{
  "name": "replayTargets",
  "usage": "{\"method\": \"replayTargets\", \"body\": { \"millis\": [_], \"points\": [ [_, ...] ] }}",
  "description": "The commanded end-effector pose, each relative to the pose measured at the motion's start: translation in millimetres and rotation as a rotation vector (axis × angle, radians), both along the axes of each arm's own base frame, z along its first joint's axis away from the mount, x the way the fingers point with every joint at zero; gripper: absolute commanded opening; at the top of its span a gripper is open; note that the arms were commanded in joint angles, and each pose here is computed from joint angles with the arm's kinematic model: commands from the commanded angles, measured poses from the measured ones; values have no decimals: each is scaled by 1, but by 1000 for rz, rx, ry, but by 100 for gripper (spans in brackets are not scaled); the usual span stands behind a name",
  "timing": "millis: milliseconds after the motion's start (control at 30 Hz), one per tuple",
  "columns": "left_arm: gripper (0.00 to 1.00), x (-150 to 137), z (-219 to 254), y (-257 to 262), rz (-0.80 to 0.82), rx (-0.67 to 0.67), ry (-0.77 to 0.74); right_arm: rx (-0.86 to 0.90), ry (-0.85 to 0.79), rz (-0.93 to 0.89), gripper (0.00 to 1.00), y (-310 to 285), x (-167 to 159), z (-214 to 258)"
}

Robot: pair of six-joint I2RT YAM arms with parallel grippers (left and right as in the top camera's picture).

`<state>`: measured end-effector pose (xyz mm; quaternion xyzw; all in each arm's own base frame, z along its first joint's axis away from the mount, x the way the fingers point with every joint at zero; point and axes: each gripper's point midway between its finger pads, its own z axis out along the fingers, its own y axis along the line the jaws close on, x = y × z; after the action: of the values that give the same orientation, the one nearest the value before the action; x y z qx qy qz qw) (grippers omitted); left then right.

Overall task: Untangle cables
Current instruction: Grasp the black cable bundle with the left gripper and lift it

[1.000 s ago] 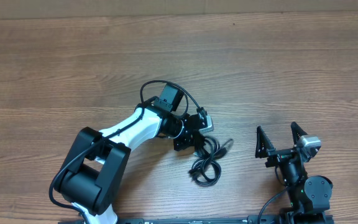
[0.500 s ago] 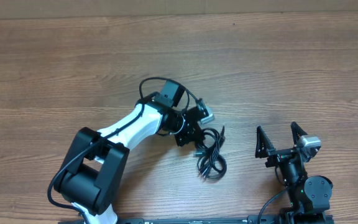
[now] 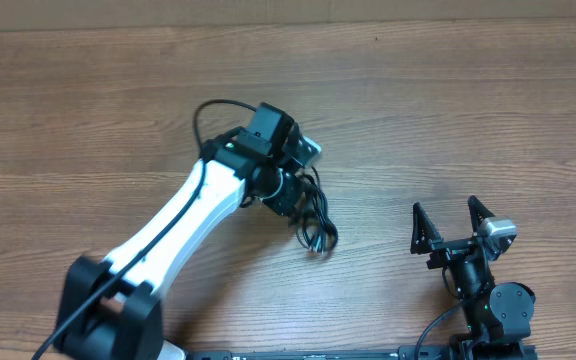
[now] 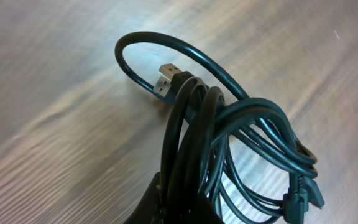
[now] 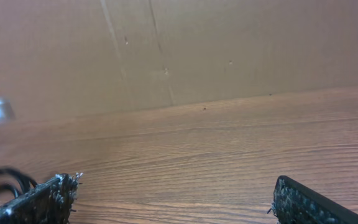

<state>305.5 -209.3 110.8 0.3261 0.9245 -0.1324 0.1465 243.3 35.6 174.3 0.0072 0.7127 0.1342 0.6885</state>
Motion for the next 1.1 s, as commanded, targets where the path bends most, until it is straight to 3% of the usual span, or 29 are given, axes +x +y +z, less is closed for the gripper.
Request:
{"method": "replayTargets", "body": {
  "millis": [0, 400, 767, 900, 1067],
  "points": [
    [4, 20, 39, 22, 215, 26, -125, 3, 1, -13, 100, -3, 1, -3],
    [4, 10, 41, 29, 260, 40, -94, 3, 1, -13, 100, -3, 1, -3],
    [4, 6, 44, 14, 289, -55, -37, 5, -2, 3, 100, 0, 0, -2],
    [4, 10, 48, 12, 308, -77, -49, 113, 3, 14, 100, 2, 0, 2],
    [4, 10, 53, 14, 322, -83, -62, 201, 50, 157, 100, 26, -10, 8]
  ]
}}
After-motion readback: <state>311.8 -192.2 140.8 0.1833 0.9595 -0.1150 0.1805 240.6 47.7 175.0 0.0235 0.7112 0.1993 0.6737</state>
